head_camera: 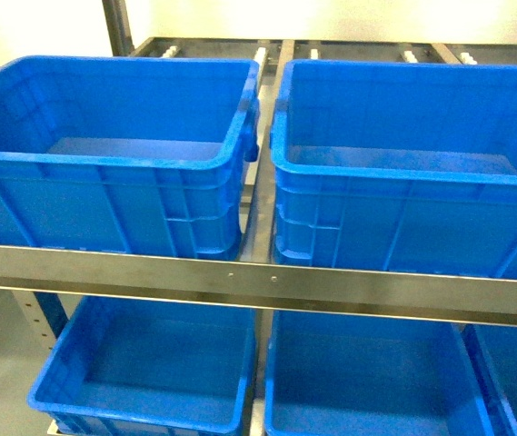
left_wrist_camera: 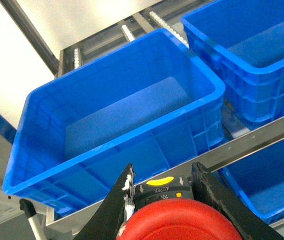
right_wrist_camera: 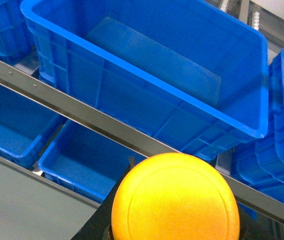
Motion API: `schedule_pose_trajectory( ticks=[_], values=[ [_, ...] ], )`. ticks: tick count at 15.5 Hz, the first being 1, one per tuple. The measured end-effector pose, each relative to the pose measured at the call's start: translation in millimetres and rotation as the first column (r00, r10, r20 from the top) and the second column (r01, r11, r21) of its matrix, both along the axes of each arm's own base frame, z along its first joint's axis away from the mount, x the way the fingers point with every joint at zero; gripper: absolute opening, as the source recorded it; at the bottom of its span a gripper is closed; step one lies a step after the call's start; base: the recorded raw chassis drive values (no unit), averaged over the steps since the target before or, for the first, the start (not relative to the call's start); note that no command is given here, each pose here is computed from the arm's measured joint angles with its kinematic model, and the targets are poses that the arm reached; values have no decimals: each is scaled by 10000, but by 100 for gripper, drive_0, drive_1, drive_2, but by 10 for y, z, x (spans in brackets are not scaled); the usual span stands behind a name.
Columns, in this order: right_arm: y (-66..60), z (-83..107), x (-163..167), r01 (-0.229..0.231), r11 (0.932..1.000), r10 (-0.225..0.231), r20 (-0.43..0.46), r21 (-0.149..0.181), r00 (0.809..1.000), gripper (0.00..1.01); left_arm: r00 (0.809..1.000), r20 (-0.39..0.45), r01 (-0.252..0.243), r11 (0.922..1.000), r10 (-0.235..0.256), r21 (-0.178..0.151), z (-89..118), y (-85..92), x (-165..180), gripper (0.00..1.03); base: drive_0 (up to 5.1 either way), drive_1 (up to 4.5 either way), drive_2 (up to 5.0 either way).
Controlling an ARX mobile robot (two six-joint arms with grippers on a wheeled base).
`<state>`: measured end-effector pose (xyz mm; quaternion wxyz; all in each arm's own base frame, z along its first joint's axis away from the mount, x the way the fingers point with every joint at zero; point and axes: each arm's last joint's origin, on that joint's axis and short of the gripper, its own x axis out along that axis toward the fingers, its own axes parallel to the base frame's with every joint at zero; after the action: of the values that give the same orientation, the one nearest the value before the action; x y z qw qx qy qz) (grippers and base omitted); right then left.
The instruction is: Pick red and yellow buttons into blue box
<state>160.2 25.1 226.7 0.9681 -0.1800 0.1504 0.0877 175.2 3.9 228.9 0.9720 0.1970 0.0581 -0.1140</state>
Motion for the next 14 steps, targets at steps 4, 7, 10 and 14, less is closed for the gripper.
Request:
schedule_pose_trajectory(
  ticks=[4,7,10,14],
  values=[
    [1,1,0,-4,10000,4,11,2,10000,27,10000,-16,-1,10000,1,-5,-3,0,0,29,389,-187,-187],
    [0,0,-1,7,10000,-7,-3,-3,10000,27,10000,-4,41,10000,-41,-9,-1,-3,2,29,89,0,-73],
    [0,1,0,11,10000,-11,8,-2,10000,27,10000,-20,26,10000,-26,-7,-2,-2,1,29,0,0,0],
    [0,1,0,0,10000,0,11,2,10000,27,10000,0,0,10000,0,0,0,0,1,29,-2,163,-168]
  ],
)
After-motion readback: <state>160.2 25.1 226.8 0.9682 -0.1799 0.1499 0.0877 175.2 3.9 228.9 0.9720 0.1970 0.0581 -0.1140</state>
